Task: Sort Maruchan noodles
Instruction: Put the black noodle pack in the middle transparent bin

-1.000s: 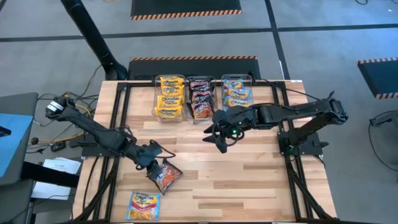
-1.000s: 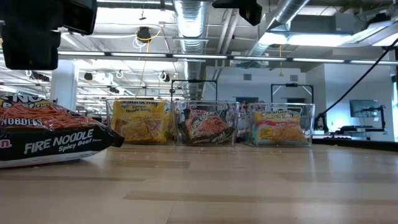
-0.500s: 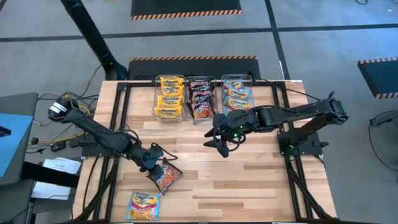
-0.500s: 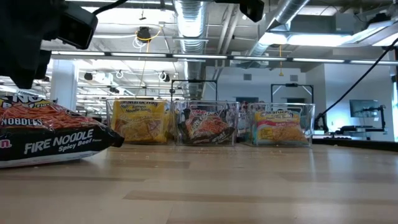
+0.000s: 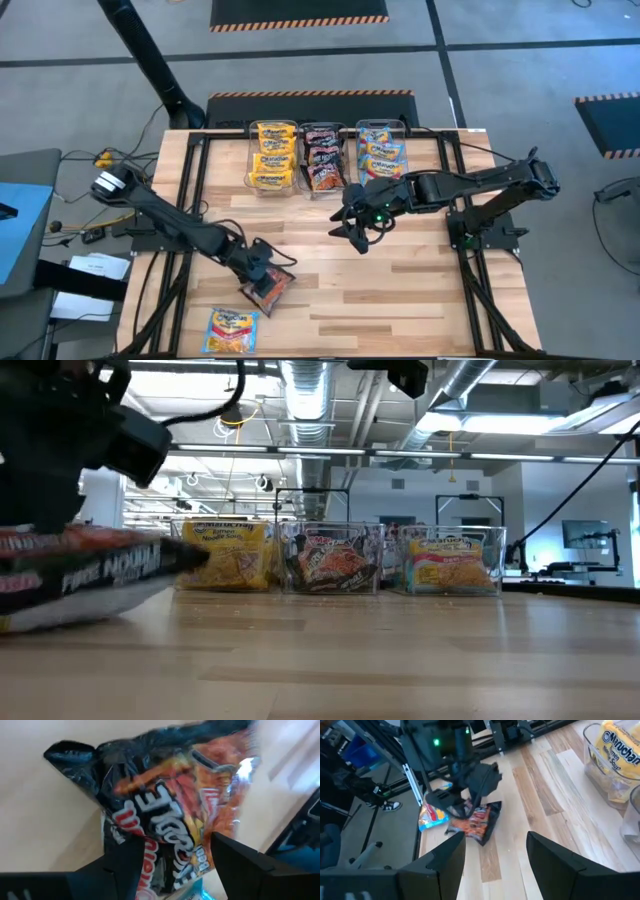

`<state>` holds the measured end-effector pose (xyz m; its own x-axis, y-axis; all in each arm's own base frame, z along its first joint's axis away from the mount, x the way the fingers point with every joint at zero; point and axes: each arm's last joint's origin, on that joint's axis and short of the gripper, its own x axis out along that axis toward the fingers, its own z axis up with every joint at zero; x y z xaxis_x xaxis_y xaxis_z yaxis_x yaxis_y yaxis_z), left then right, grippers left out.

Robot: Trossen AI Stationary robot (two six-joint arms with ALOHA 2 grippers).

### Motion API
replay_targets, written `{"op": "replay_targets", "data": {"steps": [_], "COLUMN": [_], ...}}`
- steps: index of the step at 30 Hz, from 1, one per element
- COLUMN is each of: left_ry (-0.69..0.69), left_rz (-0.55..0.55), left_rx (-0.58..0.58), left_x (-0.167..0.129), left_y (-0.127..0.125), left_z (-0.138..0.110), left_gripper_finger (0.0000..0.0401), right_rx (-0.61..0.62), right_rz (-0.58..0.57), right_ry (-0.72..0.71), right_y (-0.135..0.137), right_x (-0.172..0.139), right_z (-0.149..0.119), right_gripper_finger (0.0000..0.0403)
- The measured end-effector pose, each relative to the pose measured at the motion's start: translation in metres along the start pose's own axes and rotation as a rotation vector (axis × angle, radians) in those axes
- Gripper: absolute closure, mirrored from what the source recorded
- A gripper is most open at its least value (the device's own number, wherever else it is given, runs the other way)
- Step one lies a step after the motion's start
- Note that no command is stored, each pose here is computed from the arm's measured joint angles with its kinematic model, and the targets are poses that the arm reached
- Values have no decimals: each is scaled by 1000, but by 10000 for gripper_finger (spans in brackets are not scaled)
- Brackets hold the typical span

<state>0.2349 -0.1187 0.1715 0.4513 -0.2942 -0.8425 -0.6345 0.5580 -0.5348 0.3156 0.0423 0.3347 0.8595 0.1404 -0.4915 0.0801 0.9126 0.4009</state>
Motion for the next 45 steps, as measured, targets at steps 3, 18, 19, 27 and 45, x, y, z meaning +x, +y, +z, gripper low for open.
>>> {"op": "replay_targets", "data": {"steps": [3,18,19,27,45], "left_ry": [43,90,87,36,-351], "left_rz": [37,65,57,0,35], "left_rx": [-27,-37,-23,111,470], "left_x": [11,30,30,17,-71], "left_y": [3,6,5,-3,-21], "left_z": [-1,-1,-1,2,41], "left_gripper_finger": [181,351,372,400,400], "right_rx": [0,10,18,118,468], "right_rz": [1,-1,-2,-11,-34], "right_ry": [-1,-1,-2,-7,87], "right_y": [0,0,0,-4,-8], "right_x": [0,0,0,0,0], "right_z": [0,0,0,2,-6], "right_gripper_finger": [168,168,168,168,168]}}
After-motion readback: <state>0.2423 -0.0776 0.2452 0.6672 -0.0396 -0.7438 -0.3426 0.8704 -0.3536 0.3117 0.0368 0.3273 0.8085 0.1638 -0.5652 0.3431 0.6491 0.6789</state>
